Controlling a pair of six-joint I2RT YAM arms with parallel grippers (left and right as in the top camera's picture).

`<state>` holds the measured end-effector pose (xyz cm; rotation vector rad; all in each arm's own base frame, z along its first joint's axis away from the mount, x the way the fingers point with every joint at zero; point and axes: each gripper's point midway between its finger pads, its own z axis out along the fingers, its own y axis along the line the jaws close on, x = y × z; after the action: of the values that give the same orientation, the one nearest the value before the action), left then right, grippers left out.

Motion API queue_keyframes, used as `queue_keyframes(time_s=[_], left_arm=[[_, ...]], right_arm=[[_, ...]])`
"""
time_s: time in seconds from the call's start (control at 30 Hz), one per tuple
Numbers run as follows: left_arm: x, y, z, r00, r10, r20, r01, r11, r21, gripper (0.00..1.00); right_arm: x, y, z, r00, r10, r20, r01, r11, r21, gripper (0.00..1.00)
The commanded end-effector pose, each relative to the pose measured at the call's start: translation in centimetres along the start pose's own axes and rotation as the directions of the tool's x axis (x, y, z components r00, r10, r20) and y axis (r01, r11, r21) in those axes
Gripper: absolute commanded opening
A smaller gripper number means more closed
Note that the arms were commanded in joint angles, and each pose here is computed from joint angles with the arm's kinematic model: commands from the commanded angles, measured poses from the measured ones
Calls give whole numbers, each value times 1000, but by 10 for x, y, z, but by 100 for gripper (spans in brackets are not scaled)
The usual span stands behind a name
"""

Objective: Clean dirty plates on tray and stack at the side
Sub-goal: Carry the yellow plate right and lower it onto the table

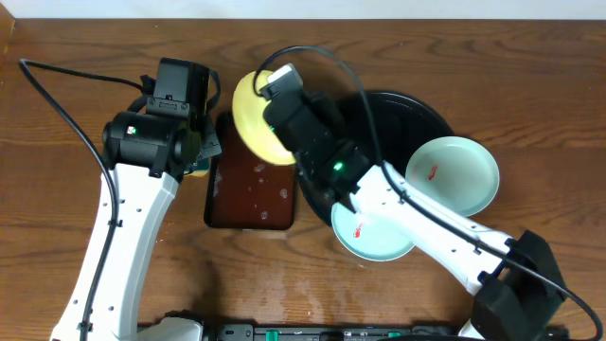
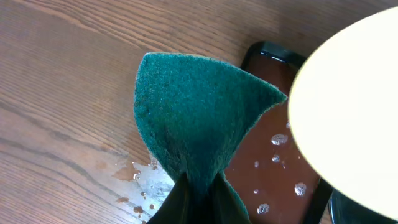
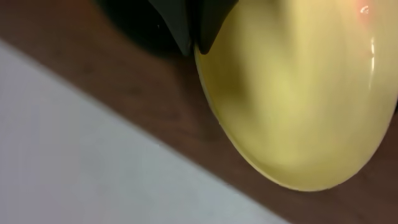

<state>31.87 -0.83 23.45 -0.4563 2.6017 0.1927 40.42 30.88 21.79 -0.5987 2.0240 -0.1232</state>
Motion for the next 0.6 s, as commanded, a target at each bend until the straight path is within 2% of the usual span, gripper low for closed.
queue_keyframes(time_s=[0.0, 0.13, 0.23, 0.4, 0.57], left_arm=[[-1, 6, -1, 1000, -22, 13, 22, 999, -24, 8], [-1, 6, -1, 1000, -22, 13, 22, 999, -23, 8], [-1, 6, -1, 1000, -21, 13, 21, 1000, -23, 8], [-1, 6, -1, 1000, -21, 13, 22, 1000, -23, 8], [-2, 6, -1, 1000, -21, 14, 22, 1000, -23, 8]], right_arm=[[-3, 5, 3, 975, 218, -41, -222, 962, -156, 1], [4, -5, 14, 923, 353, -150, -383, 866, -322, 1], [9, -40, 26, 859, 469, -208, -513, 785, -349, 1], [44, -128, 46, 756, 601, -260, -653, 723, -227, 1], [113, -234, 46, 631, 720, -290, -750, 661, 10, 1]])
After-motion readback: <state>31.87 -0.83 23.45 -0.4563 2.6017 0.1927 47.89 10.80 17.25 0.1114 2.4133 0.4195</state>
